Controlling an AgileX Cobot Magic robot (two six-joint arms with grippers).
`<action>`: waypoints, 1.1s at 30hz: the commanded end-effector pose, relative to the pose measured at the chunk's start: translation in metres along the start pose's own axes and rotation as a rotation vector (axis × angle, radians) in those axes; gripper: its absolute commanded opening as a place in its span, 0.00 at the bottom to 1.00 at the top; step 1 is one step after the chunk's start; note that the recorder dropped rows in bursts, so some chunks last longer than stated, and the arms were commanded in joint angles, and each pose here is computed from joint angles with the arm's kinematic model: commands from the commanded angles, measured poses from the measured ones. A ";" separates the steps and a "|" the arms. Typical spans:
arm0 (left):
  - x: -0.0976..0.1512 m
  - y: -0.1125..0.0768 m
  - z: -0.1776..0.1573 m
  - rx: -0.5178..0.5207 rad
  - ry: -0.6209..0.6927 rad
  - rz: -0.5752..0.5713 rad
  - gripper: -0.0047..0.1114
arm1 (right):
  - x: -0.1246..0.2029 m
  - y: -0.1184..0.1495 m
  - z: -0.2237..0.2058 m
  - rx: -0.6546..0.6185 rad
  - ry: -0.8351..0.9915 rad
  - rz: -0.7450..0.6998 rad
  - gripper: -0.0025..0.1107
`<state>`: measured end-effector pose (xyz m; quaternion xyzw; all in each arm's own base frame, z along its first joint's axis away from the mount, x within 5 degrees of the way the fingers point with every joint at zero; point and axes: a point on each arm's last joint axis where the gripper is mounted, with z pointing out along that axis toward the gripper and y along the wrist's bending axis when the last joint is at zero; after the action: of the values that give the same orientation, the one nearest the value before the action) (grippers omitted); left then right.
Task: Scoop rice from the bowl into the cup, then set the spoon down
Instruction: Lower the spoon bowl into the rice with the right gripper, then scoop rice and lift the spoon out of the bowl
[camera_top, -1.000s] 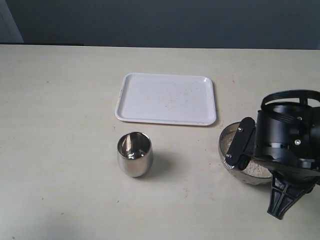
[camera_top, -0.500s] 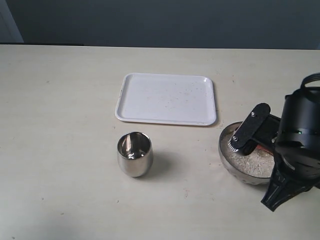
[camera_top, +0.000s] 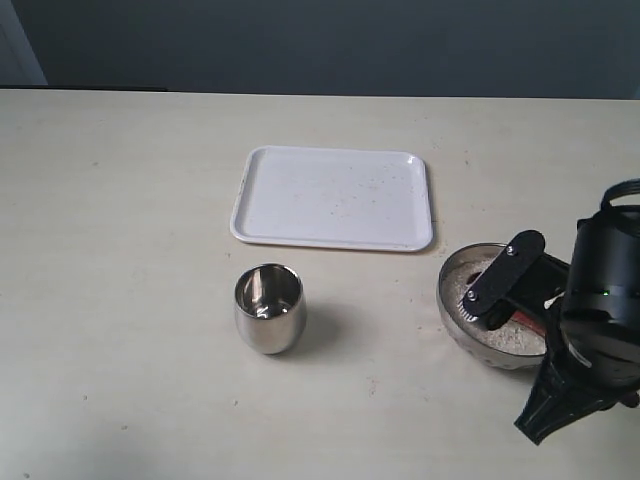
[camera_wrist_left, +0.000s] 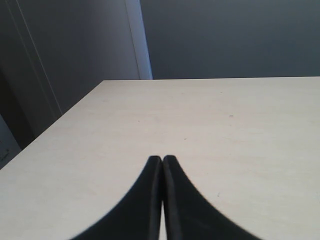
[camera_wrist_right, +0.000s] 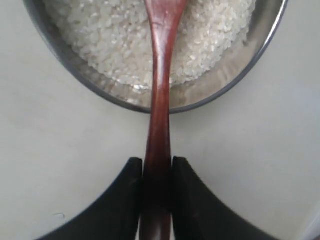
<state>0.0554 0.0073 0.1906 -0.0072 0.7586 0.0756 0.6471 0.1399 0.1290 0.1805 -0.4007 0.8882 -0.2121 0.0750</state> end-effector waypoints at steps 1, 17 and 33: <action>-0.003 0.000 -0.001 -0.002 -0.021 -0.005 0.04 | -0.001 -0.006 0.003 -0.021 -0.019 0.088 0.02; -0.003 0.000 -0.001 -0.002 -0.021 -0.005 0.04 | -0.001 -0.010 -0.004 -0.103 -0.105 0.181 0.02; -0.003 0.000 -0.001 -0.002 -0.021 -0.005 0.04 | 0.004 -0.012 -0.014 -0.150 -0.147 0.232 0.02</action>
<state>0.0554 0.0073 0.1906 -0.0072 0.7586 0.0756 0.6471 0.1419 0.1261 0.1934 -0.3210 0.9323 -0.1154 0.1200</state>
